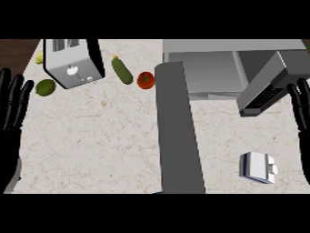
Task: Pick up the milk, place it into the microwave and close the microwave
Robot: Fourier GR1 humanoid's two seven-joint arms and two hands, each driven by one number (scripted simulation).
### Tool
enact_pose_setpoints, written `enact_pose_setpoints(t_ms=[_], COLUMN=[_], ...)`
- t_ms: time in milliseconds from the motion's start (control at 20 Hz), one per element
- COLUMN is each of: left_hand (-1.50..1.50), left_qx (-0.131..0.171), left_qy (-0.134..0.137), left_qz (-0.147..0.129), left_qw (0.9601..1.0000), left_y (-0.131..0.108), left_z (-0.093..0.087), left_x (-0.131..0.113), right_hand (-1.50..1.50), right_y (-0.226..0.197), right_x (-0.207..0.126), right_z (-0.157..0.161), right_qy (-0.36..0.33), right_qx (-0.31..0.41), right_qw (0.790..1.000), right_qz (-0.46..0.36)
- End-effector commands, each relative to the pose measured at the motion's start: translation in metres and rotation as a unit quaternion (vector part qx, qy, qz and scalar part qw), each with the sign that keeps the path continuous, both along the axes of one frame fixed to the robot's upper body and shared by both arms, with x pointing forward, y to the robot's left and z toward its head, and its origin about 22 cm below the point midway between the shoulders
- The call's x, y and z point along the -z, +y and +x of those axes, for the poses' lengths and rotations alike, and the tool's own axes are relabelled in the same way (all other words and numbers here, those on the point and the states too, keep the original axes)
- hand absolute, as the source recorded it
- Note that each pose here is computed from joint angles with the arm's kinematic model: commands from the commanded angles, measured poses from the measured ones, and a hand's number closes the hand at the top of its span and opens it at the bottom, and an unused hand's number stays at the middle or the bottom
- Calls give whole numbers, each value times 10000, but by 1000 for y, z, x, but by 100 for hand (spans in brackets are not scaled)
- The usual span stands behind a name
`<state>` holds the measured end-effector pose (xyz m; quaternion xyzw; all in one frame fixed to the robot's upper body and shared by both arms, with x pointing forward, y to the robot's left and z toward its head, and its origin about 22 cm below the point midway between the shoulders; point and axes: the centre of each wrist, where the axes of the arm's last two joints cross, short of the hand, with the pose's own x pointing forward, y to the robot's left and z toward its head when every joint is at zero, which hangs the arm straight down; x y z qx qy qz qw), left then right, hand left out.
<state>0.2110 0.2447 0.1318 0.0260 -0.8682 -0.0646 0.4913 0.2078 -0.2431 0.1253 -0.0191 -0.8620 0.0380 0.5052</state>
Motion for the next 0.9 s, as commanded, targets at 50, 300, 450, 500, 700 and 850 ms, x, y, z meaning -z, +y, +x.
enact_pose_setpoints(t_ms=[50,300,450,500,700,850], left_hand=[-150,-150,-150,-150,-150,-150], left_qx=[-79,-133,-75,-244,-116,-59], left_qy=[80,765,784,755,691,716], left_qz=[58,-909,-953,-998,-953,-1035], left_qw=[9999,9928,9923,9918,9930,9920], left_y=[-7,-12,-14,-2,2,11], left_z=[-2,-7,-5,-20,-31,-34], left_x=[1,30,24,34,23,43], right_hand=[-150,-150,-150,-150,-150,-150], right_y=[14,44,40,43,53,38], right_x=[-8,4,-2,-7,7,8], right_z=[-17,-40,-49,-78,-84,-89], right_qy=[-148,399,481,466,563,453], right_qx=[162,-1077,-1267,-1276,-1167,-800], right_qw=[9997,9903,9882,9871,9879,9937], right_qz=[119,786,718,846,855,638])
